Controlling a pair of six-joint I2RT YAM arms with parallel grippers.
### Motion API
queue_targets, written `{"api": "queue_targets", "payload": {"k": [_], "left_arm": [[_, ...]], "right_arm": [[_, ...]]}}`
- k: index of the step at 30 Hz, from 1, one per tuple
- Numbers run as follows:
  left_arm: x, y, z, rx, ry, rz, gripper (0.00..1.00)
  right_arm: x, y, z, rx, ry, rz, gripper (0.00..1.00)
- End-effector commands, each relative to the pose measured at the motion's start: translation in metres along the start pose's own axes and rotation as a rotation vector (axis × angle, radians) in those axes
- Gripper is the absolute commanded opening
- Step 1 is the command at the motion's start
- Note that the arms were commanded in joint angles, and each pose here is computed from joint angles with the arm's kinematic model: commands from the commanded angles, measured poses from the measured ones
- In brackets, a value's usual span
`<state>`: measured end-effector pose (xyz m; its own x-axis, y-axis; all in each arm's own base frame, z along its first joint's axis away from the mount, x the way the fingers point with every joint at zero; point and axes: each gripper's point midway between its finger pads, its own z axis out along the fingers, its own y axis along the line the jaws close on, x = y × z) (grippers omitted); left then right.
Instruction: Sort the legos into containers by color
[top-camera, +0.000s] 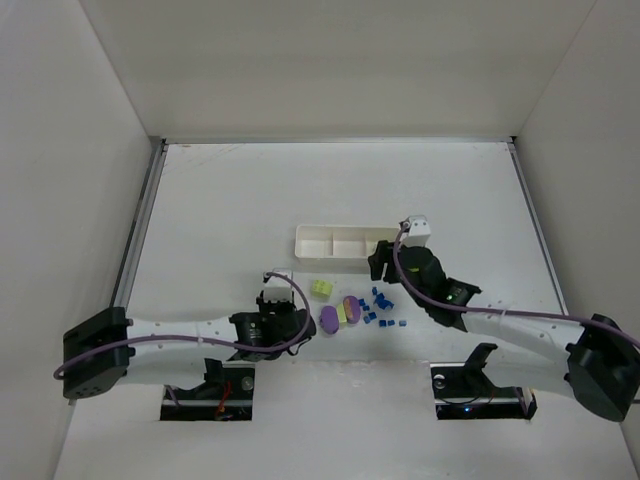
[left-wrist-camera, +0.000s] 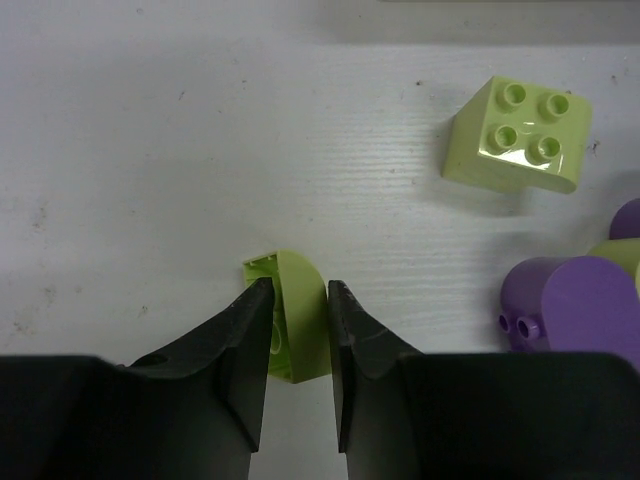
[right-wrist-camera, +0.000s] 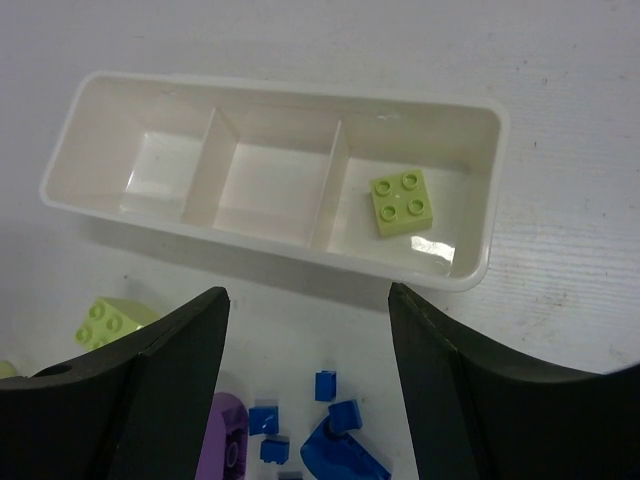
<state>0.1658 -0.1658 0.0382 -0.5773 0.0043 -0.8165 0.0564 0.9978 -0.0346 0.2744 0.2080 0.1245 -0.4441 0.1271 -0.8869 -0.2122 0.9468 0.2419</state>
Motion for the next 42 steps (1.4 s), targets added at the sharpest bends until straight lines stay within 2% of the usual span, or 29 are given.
{"api": "queue_targets", "payload": {"k": [1,7,9,12,13,15,17,18,22,30,35,40,42], "left_arm": [[-0.032,-0.013,-0.012,0.050,-0.063,-0.078,0.13],[-0.118,-0.040,-0.052,0.210,-0.211,-0.217,0.14],[-0.151,-0.063,-0.057,0.284,-0.248,-0.220,0.15],[-0.178,-0.107,-0.050,0.392,-0.241,-0.214,0.15],[-0.184,-0.122,-0.045,0.419,-0.232,-0.213,0.15],[-0.195,-0.149,-0.030,0.453,-0.216,-0.208,0.15],[-0.204,-0.175,-0.016,0.495,-0.194,-0.204,0.16],[-0.207,-0.188,-0.009,0.518,-0.183,-0.205,0.16],[-0.223,-0.220,0.021,0.560,-0.157,-0.226,0.16],[-0.213,-0.264,0.068,0.557,-0.090,-0.171,0.19],[-0.200,-0.266,0.095,0.513,-0.062,-0.173,0.24],[-0.204,-0.256,0.102,0.457,-0.091,-0.170,0.28],[-0.205,-0.256,0.102,0.462,-0.094,-0.166,0.36]], "right_arm": [[-0.025,0.004,-0.006,-0.011,-0.108,0.069,0.71],[-0.031,-0.019,-0.016,0.039,-0.203,0.188,0.71],[-0.031,-0.034,-0.018,0.094,-0.238,0.225,0.71],[-0.034,-0.058,-0.023,0.174,-0.288,0.271,0.66],[-0.034,-0.064,-0.026,0.188,-0.301,0.287,0.62],[-0.037,-0.075,-0.033,0.199,-0.333,0.329,0.42],[-0.040,-0.088,-0.040,0.211,-0.357,0.358,0.28],[-0.041,-0.094,-0.043,0.216,-0.367,0.372,0.25],[-0.042,-0.106,-0.048,0.206,-0.390,0.443,0.27],[-0.041,-0.106,-0.044,0.210,-0.371,0.437,0.48],[-0.045,-0.105,-0.047,0.197,-0.388,0.443,0.54],[-0.042,-0.103,-0.044,0.197,-0.374,0.436,0.56],[-0.041,-0.102,-0.042,0.198,-0.365,0.432,0.57]]}}
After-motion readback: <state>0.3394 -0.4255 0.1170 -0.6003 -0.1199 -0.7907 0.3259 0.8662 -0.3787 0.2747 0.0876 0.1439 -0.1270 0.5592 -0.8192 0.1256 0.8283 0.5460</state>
